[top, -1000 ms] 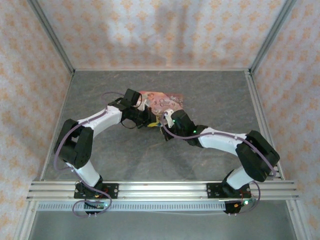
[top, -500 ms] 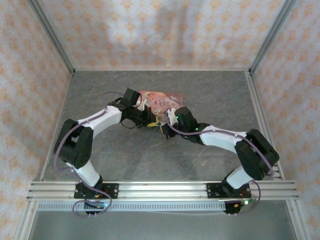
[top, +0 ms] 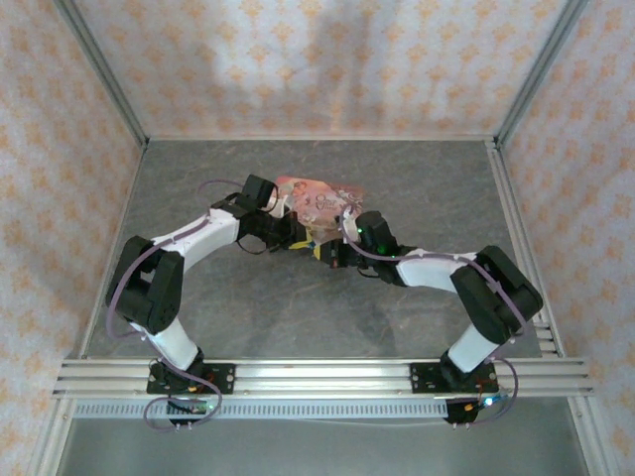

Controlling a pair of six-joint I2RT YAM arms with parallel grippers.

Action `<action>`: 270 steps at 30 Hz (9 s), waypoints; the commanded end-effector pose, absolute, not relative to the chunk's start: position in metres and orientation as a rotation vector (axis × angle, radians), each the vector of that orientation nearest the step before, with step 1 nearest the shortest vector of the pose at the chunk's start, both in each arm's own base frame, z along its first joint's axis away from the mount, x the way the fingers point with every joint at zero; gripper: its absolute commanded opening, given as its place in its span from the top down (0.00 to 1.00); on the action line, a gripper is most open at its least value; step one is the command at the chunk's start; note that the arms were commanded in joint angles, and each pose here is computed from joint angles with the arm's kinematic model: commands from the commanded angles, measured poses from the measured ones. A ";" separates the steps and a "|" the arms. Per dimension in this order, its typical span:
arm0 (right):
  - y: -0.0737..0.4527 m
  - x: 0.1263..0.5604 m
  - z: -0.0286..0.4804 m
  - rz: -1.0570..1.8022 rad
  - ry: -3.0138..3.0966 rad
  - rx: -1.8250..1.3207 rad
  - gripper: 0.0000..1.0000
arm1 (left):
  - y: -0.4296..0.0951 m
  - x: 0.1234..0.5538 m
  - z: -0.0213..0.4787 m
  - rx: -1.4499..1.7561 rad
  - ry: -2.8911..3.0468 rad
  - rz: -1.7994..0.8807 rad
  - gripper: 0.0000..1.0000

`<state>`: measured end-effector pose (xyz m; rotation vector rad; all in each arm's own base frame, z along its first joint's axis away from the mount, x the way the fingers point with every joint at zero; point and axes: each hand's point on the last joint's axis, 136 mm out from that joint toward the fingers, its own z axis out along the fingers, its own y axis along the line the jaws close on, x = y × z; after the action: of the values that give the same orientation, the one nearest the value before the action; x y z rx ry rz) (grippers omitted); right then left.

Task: Unlock the padlock with the key

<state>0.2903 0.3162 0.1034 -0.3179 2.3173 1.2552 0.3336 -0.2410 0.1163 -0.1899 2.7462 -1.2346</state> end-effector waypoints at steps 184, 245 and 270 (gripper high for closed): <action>0.325 0.289 0.068 0.058 1.914 -1.201 1.00 | -0.108 0.415 0.110 -0.440 2.599 -0.394 0.65; 0.315 0.268 0.162 0.232 1.806 -0.964 1.00 | -0.099 0.396 0.155 -0.439 2.466 -0.452 0.60; 0.127 0.323 0.165 -0.008 1.995 -0.041 1.00 | -0.113 0.329 0.165 -0.466 2.407 -0.625 0.54</action>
<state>0.3184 0.1414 0.1881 -0.1695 1.9228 -0.0013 0.3337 -0.1060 0.1643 -0.4644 2.4118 -0.5893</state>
